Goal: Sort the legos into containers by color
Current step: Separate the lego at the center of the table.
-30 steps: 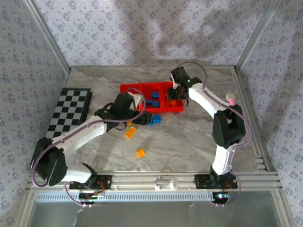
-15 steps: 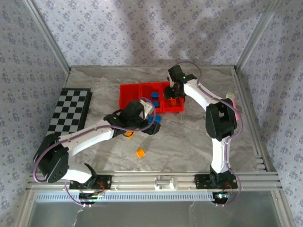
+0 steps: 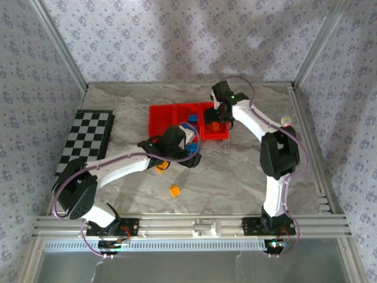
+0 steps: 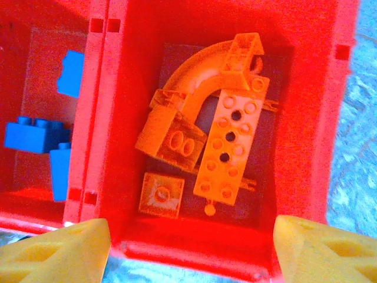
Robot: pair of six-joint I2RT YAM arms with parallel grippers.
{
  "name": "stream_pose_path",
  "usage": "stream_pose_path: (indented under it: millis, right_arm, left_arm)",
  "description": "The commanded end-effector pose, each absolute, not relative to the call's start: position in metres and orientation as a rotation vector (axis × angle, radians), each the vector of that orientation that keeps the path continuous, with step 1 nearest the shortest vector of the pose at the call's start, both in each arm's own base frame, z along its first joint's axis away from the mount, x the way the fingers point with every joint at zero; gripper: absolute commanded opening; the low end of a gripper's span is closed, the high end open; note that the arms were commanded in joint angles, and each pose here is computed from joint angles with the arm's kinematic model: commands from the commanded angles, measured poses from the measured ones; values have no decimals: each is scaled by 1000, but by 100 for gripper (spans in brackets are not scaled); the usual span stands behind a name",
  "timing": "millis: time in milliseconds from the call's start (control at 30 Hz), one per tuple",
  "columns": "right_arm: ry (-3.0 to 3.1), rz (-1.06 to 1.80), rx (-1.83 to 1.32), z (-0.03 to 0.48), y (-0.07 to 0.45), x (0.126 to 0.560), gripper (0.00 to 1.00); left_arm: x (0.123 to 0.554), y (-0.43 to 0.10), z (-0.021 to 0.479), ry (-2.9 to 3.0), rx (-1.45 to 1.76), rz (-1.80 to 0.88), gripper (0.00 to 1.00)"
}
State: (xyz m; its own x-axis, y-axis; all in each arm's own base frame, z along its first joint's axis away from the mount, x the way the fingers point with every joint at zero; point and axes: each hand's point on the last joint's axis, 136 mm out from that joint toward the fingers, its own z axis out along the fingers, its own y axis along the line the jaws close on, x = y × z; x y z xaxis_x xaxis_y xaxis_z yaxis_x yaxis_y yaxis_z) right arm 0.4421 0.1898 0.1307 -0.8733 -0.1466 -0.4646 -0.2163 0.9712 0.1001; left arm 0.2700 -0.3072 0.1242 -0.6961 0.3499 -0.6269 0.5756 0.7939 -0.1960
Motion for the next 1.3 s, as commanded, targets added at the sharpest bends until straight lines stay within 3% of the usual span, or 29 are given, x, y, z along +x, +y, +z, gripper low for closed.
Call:
stream_pose_path:
  millis: [0,367,633,1267]
  right_arm:
    - [2581,239,-147,162,177,432,76]
    - [2443,310,62,180,125,394,78]
    - [2515,283,146,153,91,364,80]
    - [2541,296,139,138,83,359,80]
  left_arm:
    - [279,-312,131,2423,632,-485,98]
    - [300,-332,106,2558,641,-350,91]
    - [315,-343,81,2664,583,-263,88]
    - [342,-348,54,2746,485,-278,72]
